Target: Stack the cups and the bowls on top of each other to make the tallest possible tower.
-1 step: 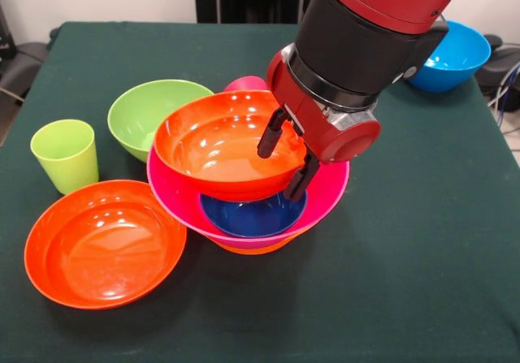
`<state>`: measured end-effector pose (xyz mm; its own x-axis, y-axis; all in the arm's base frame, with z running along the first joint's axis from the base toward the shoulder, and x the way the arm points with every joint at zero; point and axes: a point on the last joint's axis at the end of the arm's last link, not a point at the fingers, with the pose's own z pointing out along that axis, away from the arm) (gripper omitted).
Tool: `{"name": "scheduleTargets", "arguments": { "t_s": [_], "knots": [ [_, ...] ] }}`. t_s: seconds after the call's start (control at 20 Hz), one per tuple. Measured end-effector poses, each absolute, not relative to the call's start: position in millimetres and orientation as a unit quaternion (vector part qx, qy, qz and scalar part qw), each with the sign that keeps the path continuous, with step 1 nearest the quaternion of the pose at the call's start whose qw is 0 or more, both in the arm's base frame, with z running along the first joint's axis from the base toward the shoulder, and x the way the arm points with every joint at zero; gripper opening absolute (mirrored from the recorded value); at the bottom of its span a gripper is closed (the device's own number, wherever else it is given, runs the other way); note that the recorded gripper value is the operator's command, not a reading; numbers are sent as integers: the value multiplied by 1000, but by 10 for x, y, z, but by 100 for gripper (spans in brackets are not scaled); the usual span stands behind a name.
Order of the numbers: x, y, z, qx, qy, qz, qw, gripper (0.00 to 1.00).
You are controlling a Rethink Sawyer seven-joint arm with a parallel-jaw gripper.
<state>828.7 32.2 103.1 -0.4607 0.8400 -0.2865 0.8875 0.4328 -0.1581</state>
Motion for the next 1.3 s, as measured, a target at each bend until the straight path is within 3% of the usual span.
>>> {"name": "scheduleTargets", "arguments": {
  "t_s": [0.8, 1.3],
  "knots": [
    [8259, 317, 1055, 514, 842, -145, 80, 100],
    [8250, 300, 1291, 517, 840, -141, 86, 100]
  ]
}}
